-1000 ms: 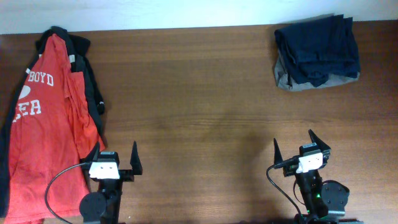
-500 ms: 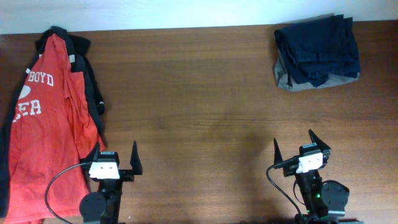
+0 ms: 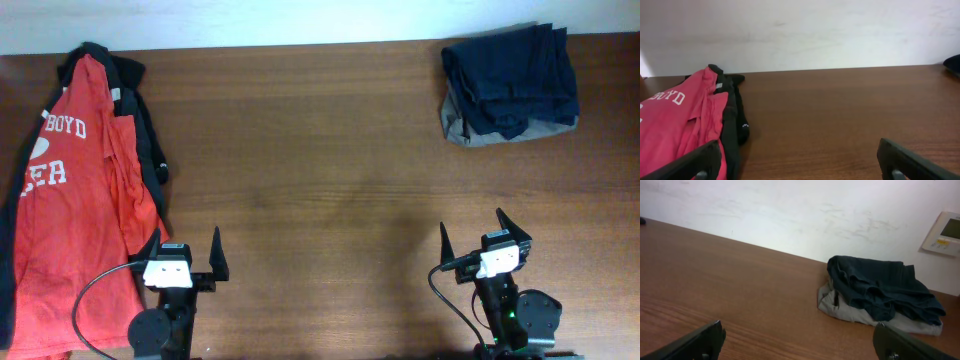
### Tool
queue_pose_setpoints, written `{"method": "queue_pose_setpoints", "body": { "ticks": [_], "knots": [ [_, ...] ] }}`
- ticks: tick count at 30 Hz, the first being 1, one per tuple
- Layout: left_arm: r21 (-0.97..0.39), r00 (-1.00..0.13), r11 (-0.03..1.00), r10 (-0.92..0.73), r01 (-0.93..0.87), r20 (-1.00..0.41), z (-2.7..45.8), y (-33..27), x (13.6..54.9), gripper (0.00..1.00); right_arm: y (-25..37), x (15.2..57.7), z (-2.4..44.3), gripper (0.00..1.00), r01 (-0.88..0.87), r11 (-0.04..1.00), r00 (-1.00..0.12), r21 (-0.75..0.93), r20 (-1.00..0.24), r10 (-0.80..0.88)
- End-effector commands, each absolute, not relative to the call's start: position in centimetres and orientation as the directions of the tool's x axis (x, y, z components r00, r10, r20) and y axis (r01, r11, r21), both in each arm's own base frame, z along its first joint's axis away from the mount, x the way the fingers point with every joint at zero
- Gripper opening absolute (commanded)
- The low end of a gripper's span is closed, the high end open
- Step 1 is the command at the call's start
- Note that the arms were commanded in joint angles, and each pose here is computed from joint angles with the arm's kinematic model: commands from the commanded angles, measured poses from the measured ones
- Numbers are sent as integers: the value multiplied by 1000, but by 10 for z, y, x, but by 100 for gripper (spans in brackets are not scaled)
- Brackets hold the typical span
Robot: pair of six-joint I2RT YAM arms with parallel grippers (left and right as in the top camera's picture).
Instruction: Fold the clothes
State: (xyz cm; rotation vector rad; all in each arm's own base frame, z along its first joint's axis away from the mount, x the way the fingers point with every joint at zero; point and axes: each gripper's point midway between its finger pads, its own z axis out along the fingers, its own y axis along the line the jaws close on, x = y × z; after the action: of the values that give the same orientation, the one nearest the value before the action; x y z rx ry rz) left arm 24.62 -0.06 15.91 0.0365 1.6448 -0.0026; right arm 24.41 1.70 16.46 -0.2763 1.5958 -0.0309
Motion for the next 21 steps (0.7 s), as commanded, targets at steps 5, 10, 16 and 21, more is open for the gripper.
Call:
{"method": "queue_pose_setpoints", "body": {
  "ticks": [5,10,16,21],
  "knots": [
    [30,-72,999,31,22,-997,158,0,246,99,17,244,162,99,-157,972,-23,-177,-983,-183],
    [29,-72,999,31,22,-997,158,0,246,99,17,244,162,99,-157,972,-23,-177,-983,-183],
    [30,-72,999,32,21,-997,158,0,246,99,17,244,162,99,-157,972,-23,-177,-983,-183],
    [53,-72,998,55,23,-996,158,0,246,99,17,244,164,99,-156,971,-15,-179,-983,-184]
  ]
}}
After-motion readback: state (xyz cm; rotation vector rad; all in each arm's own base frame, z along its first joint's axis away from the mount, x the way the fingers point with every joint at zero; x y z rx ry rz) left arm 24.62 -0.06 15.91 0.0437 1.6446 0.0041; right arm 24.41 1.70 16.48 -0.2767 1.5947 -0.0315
